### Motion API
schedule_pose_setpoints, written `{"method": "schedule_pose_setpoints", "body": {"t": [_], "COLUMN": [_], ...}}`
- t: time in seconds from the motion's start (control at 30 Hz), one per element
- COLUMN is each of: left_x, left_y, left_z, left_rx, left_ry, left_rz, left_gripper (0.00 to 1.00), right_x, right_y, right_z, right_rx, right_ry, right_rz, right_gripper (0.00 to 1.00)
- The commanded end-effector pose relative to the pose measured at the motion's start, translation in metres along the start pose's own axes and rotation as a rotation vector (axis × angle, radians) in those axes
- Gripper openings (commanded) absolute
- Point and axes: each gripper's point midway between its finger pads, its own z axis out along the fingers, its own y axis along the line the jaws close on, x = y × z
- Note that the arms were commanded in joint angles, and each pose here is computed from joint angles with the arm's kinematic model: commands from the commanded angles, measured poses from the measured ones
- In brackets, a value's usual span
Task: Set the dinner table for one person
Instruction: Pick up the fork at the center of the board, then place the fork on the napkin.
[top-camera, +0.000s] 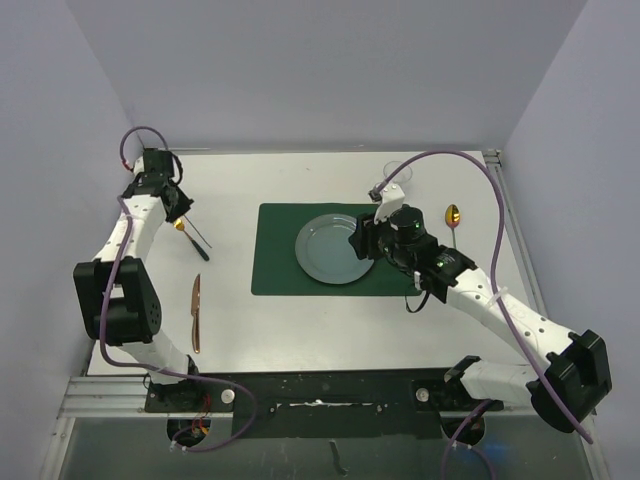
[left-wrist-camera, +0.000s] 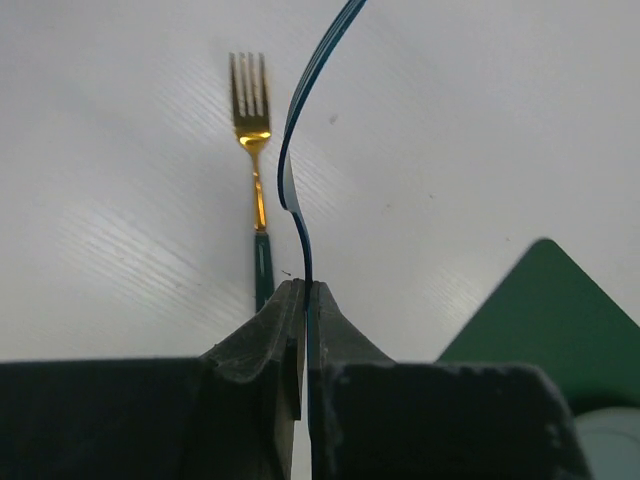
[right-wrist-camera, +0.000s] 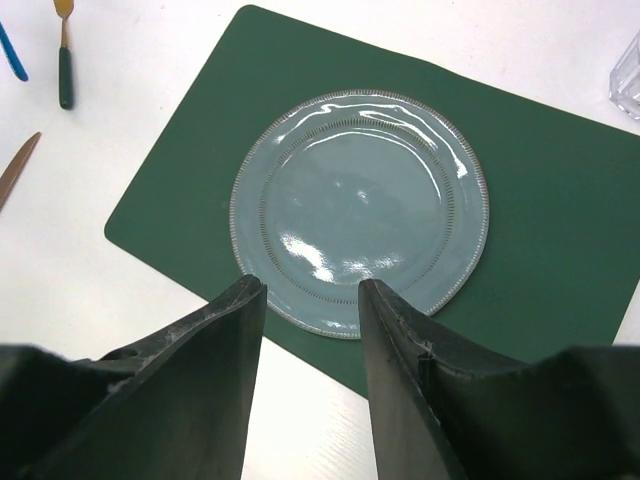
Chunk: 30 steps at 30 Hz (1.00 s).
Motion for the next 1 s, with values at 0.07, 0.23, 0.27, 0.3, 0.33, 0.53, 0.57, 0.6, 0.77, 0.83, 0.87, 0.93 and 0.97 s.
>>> {"method": "schedule_pose_setpoints", "body": {"t": [0.07,0.23,0.27,0.3,0.33,0.53,0.57,0.6,0.77,0.83,0.87,0.93,0.97], "left_x": [0.035,0.088,0.098,0.107,0.116,0.147,0.150,0.152,0.168,0.175,0.178,0.182,0.183], "left_y": [-0.087,-0.142,-0.149,-0.154,-0.158,-0.151,-0.146,-0.141,-0.128,-0.124,-0.124,-0.123,-0.124], "left_z": [-0.031,-0.064,-0.071,-0.075,-0.080,-0.086,-0.084,-0.082,-0.082,-0.080,-0.078,-0.076,-0.075], "left_rx": [0.432,0.717,0.757,0.786,0.811,0.850,0.834,0.814,0.822,0.821,0.820,0.825,0.830], "left_ry": [0.143,0.328,0.363,0.398,0.429,0.539,0.547,0.547,0.574,0.591,0.600,0.612,0.615], "left_rz": [0.115,0.228,0.252,0.272,0.290,0.350,0.358,0.365,0.377,0.372,0.369,0.364,0.359], "left_gripper": [0.00,0.00,0.00,0.00,0.00,0.00,0.00,0.00,0.00,0.00,0.00,0.00,0.00], "right_x": [-0.039,-0.045,-0.045,-0.046,-0.047,-0.051,-0.052,-0.052,-0.054,-0.053,-0.053,-0.052,-0.052], "right_y": [0.013,0.016,0.016,0.017,0.018,0.021,0.022,0.022,0.025,0.026,0.027,0.028,0.028], "right_z": [-0.009,-0.013,-0.014,-0.015,-0.016,-0.019,-0.019,-0.019,-0.018,-0.018,-0.018,-0.018,-0.018], "right_rx": [-0.038,-0.048,-0.051,-0.053,-0.056,-0.065,-0.068,-0.069,-0.077,-0.080,-0.081,-0.082,-0.081], "right_ry": [-0.100,-0.109,-0.109,-0.110,-0.110,-0.116,-0.117,-0.119,-0.114,-0.111,-0.109,-0.107,-0.105], "right_rz": [0.026,0.048,0.052,0.055,0.059,0.071,0.071,0.072,0.072,0.074,0.073,0.074,0.075], "right_gripper": [0.43,0.43,0.43,0.43,0.43,0.42,0.42,0.42,0.42,0.42,0.42,0.42,0.42]}}
